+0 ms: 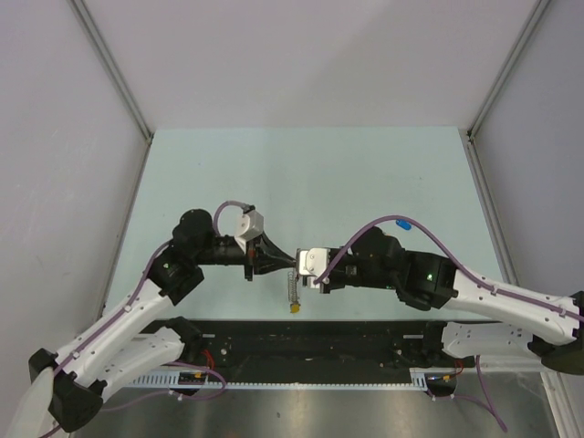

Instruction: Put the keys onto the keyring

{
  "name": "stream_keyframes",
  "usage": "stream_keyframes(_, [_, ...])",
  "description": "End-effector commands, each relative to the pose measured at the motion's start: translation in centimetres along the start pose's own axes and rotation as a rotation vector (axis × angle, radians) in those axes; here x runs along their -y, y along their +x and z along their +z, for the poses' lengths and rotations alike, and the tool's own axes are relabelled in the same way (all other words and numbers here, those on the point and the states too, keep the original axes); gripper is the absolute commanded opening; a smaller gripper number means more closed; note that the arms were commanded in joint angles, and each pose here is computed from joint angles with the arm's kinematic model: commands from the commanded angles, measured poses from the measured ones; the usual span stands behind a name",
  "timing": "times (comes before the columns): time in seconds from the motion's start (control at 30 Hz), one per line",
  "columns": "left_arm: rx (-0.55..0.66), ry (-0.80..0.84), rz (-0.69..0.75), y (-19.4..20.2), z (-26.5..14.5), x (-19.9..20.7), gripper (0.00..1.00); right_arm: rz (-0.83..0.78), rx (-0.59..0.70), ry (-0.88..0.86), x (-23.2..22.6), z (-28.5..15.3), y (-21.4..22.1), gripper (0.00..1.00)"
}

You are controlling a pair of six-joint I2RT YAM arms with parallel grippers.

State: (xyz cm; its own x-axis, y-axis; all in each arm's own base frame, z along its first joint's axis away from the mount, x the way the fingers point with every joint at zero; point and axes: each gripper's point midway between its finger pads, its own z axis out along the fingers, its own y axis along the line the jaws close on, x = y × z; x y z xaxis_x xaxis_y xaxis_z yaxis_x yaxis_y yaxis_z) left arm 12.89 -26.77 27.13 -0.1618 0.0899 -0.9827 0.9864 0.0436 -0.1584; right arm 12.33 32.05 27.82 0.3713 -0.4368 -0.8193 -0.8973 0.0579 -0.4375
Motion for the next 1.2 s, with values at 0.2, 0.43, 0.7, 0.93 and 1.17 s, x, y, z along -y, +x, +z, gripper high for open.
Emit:
stream_keyframes(0.2, [0.216,-0.228,-0.050,-5.2,-1.1,-2.9,0.00,0.030,0.000,0.058,-0.6,0.6,0.3,0.00])
stream_keyframes(0.43, [0.403,-0.283,-0.141,-5.5,-1.6,-3.7,0.00,0.041,0.058,0.123,0.1,1.3,-0.4,0.00])
stream_keyframes(0.7, [0.454,-0.307,-0.166,-4.8,-2.1,-4.0,0.06,0.004,0.065,0.130,0.9,1.6,-0.4,0.00])
stream_keyframes(0.93, [0.303,-0.341,-0.075,-3.3,-2.6,-3.6,0.32,-0.024,0.055,0.055,0.0,1.8,-0.2,0.00])
stream_keyframes(1.17, [0.155,-0.309,0.083,-2.6,-2.9,-2.9,0.41,-0.023,0.042,-0.018,-1.4,1.7,0.3,0.00])
